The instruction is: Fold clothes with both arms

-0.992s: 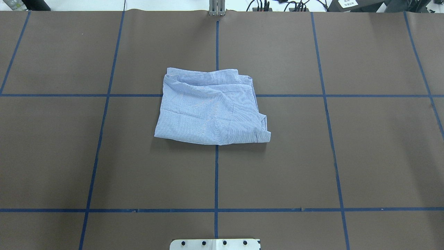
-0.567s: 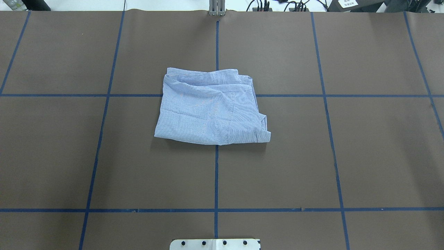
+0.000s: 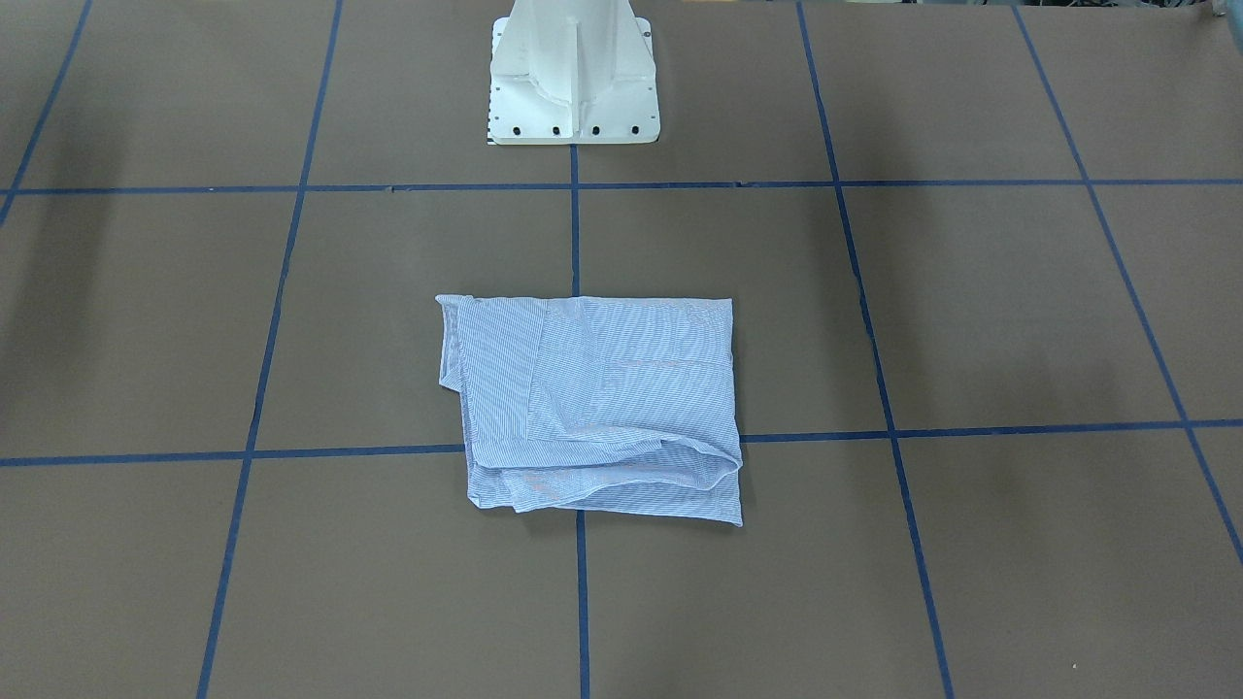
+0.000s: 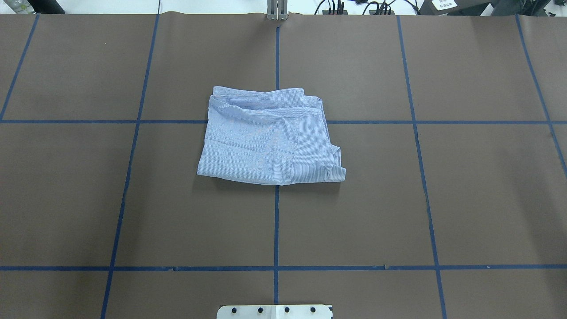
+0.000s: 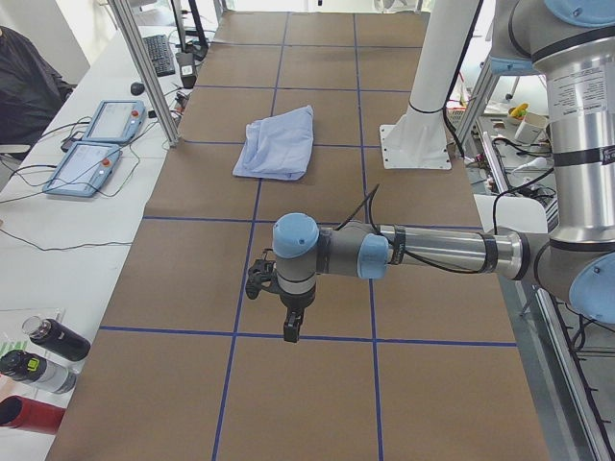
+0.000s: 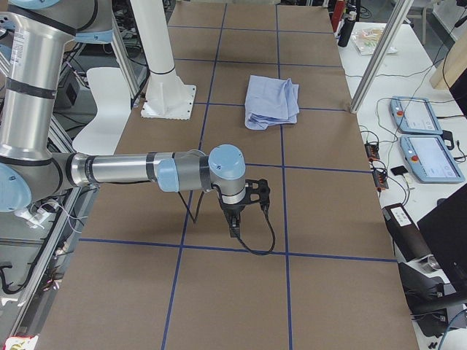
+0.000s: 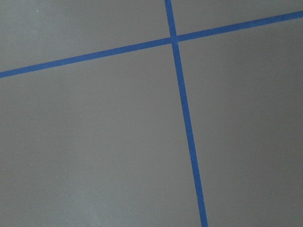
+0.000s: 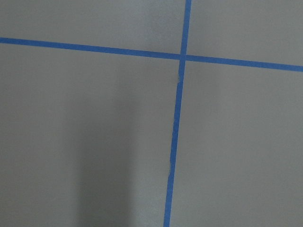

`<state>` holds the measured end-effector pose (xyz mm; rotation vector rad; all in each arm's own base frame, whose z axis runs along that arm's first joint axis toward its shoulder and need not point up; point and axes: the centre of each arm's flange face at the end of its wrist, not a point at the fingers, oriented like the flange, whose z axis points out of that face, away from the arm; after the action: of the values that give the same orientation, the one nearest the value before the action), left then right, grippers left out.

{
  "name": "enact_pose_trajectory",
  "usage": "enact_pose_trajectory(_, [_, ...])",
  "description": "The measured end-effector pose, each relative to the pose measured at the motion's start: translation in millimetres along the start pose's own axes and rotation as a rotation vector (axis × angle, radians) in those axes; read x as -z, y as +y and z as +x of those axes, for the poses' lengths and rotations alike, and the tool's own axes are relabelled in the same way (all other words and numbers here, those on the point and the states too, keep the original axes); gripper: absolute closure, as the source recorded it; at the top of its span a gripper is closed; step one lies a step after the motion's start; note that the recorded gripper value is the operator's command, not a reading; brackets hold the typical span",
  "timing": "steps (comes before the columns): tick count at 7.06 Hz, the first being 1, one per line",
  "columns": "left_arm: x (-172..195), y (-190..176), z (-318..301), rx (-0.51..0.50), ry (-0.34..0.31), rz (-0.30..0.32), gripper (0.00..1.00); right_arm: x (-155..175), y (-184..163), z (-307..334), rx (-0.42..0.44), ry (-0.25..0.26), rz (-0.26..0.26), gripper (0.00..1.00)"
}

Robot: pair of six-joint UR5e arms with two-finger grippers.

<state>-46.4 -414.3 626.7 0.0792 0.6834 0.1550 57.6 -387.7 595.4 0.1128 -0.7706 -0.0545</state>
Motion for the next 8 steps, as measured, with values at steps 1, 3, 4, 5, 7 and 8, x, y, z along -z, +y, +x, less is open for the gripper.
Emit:
enact_pose_trajectory(1, [2, -1, 2, -0.003, 0.000, 0.004, 0.00, 0, 0, -1, 0.000, -0.005, 0.000, 0.00])
enact_pose_trajectory(3, [5, -2, 5, -0.012, 0.001, 0.013, 0.00, -1, 0, 0, -0.002, -0.011, -0.003, 0.00])
enact_pose_trajectory(4, [11, -4, 9, -0.022, 0.000, 0.024, 0.00, -2, 1, 1, -0.006, -0.012, -0.007, 0.00])
enact_pose_trajectory(5, [16, -5, 14, -0.031, -0.001, 0.035, 0.00, -3, 1, 2, -0.009, -0.013, -0.010, 0.00])
enact_pose_trajectory(7, [21, -8, 18, -0.042, -0.001, 0.048, 0.00, -5, 2, 4, -0.012, -0.013, -0.014, 0.00])
enact_pose_trajectory(8, [24, -10, 20, -0.049, -0.001, 0.055, 0.00, -7, 2, 5, -0.013, -0.012, -0.016, 0.00])
